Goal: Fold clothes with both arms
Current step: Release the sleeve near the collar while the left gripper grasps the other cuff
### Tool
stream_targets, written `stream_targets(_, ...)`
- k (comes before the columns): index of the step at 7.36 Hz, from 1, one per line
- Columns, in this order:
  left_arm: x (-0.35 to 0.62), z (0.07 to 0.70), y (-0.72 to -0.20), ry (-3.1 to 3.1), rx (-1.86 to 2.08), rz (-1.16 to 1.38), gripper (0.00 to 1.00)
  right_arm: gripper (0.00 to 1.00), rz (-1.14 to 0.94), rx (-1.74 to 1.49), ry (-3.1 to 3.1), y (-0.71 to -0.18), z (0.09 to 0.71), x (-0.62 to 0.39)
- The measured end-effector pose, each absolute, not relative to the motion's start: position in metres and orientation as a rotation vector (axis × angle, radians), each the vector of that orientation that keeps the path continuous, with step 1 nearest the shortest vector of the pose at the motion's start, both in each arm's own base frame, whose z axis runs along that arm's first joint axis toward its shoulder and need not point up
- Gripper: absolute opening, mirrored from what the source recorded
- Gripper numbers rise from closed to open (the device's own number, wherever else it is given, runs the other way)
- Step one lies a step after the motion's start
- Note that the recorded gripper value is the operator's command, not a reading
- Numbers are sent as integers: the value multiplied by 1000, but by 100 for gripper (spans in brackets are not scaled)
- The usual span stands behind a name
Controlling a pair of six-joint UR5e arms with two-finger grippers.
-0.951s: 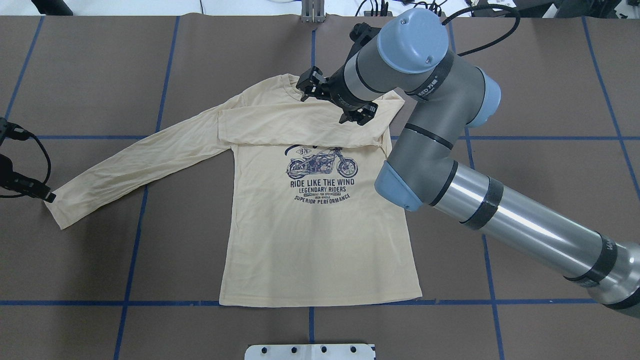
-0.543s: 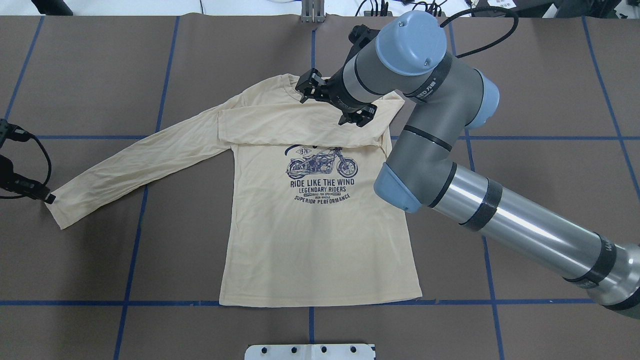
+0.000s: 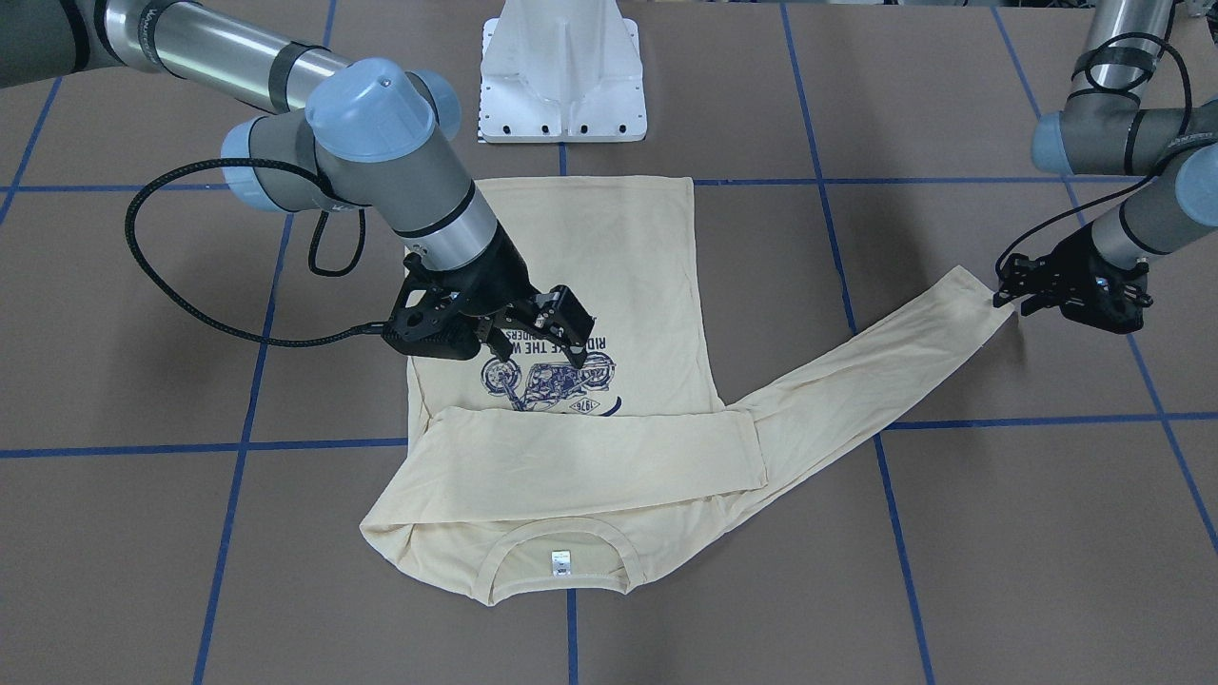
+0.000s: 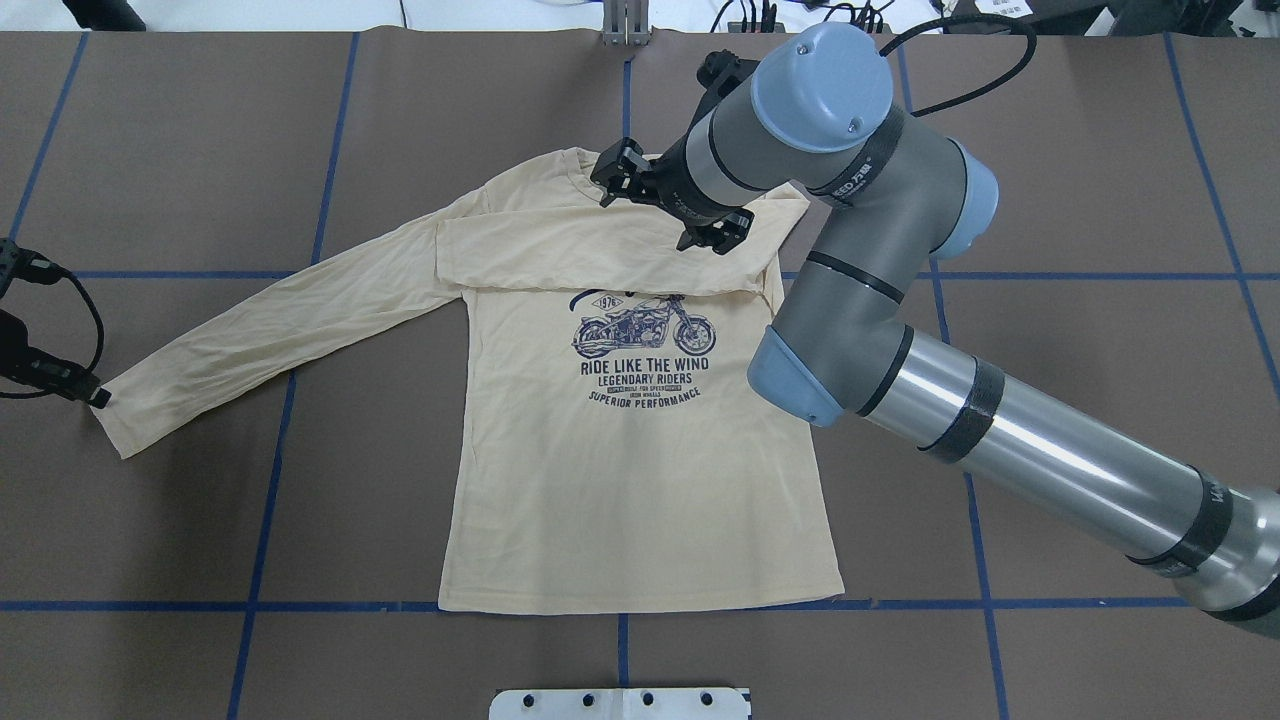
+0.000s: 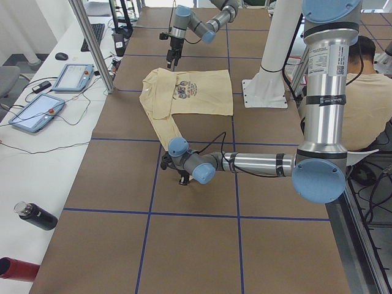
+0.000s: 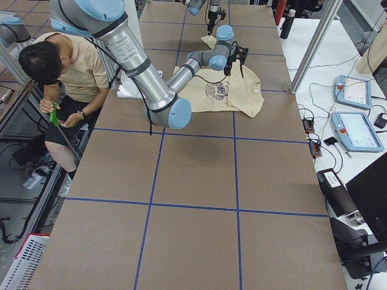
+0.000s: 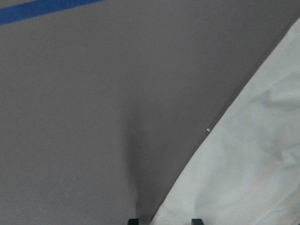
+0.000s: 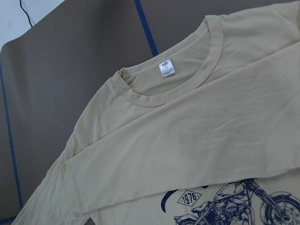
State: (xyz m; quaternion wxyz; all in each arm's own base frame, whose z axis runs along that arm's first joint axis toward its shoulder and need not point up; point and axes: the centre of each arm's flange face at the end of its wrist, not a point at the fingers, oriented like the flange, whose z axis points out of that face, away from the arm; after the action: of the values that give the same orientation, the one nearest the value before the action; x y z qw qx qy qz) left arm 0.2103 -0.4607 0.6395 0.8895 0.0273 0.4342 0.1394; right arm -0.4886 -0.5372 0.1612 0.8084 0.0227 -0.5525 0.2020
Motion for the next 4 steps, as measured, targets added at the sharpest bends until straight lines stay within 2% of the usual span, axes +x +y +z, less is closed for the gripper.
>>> stream_targets(3, 212, 640, -460, 902, 56, 293, 47, 99, 432, 49, -1181, -537, 161, -489)
stream_targets(4, 213, 640, -460, 902, 55, 295, 41, 99, 431, 49, -1182, -537, 161, -489)
